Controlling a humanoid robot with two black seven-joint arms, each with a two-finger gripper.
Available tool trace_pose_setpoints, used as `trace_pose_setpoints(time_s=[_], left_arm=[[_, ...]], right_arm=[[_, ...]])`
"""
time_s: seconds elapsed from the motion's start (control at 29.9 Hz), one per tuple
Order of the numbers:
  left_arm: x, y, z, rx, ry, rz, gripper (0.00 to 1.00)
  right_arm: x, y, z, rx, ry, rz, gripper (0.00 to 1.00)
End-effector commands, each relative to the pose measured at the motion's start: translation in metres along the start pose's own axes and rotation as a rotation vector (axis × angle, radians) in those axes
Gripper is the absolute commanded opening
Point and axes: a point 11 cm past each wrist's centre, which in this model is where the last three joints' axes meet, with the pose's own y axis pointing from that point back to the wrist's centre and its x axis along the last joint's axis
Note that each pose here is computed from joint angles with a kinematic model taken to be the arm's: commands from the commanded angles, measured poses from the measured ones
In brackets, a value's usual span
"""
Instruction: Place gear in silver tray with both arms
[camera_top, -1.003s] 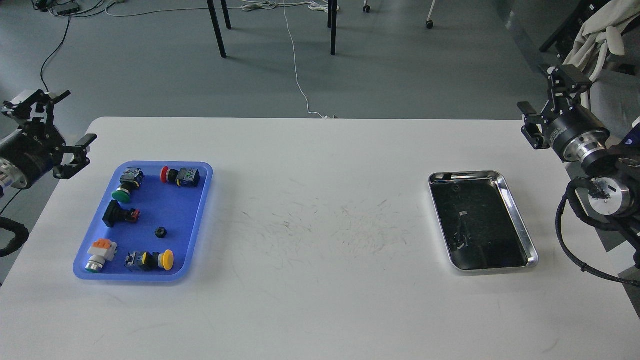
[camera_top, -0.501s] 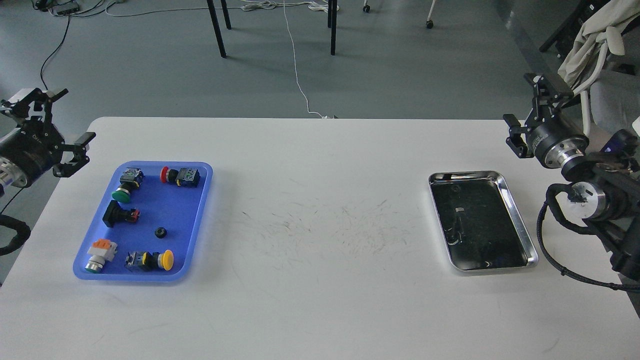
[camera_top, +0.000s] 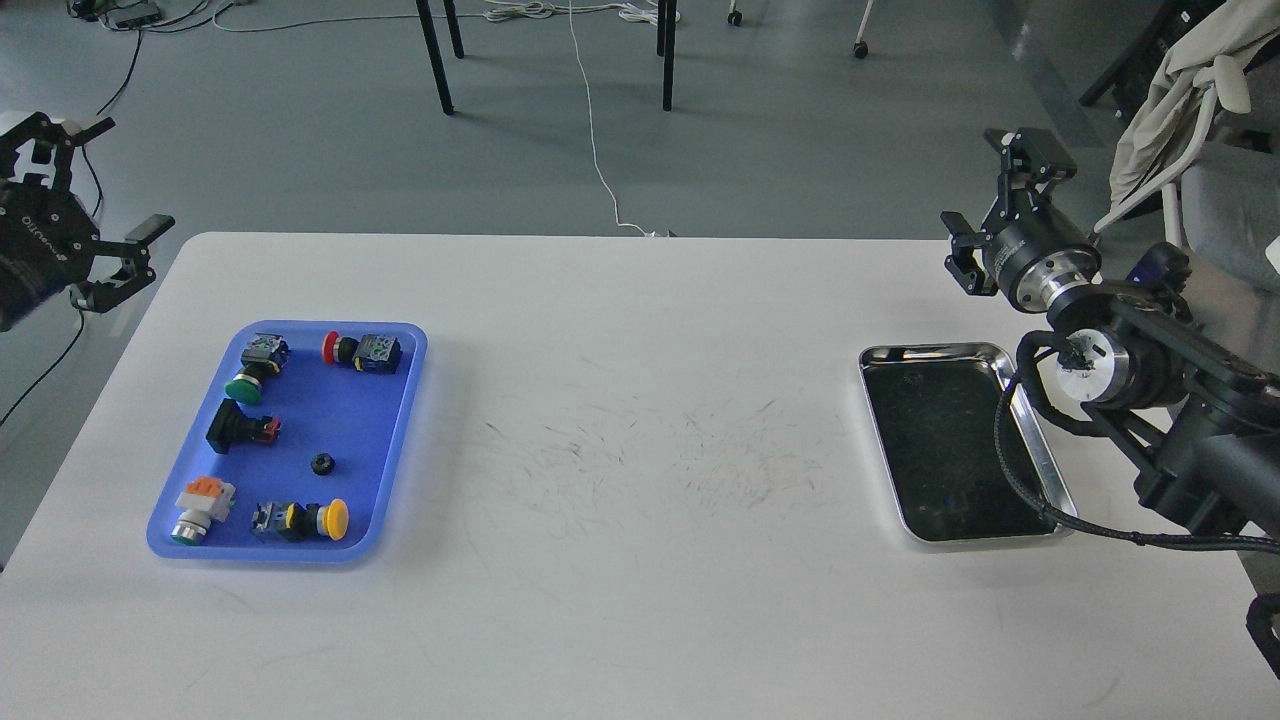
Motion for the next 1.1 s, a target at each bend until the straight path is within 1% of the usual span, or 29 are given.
trace_pose_setpoints(time_s=[0.0,0.2,0.27,0.37,0.57,0.67,0.8,0.84,1.0,1.07], left_arm=[[-0.021,0.006,0.003,0.056,-0.122,-0.093,0.98],[-0.055,0.021,-0.007,0.193,-0.416,-0.270,0.98],[-0.057,0.033,-0.004,0.234,-0.512,-0.298,0.98],[-0.056,0.044,0.005,0.231,-0.563,-0.308,0.98],[-0.086,0.053,0.020,0.167,-0.698,-0.438,0.98],[-0.107,0.054,0.017,0.155,-0.797,-0.541,0.98],[-0.108,0.054,0.017,0.157,-0.806,-0.545,0.98],[-0.112,0.046,0.008,0.170,-0.998,-0.585,0.94],[-0.119,0.038,-0.005,0.185,-1.102,-0.627,0.81],[-0.113,0.034,-0.014,0.214,-1.156,-0.617,0.79]], right_arm=[[-0.001,0.000,0.004,-0.005,0.000,-0.003,0.97],[-0.003,0.000,0.004,-0.006,0.002,-0.009,0.97],[-0.002,0.000,0.004,-0.007,0.004,-0.009,0.97],[-0.002,0.002,0.007,-0.010,0.002,-0.013,0.98],[-0.002,0.002,0.007,-0.008,0.002,-0.013,0.98],[-0.002,0.002,0.006,-0.006,0.001,-0.014,0.98],[-0.002,0.002,0.006,-0.006,0.001,-0.014,0.98],[-0.004,0.002,0.007,-0.006,0.001,-0.016,0.98],[-0.004,0.002,0.006,-0.004,0.003,-0.017,0.98],[-0.003,0.002,0.006,-0.004,0.004,-0.014,0.98]])
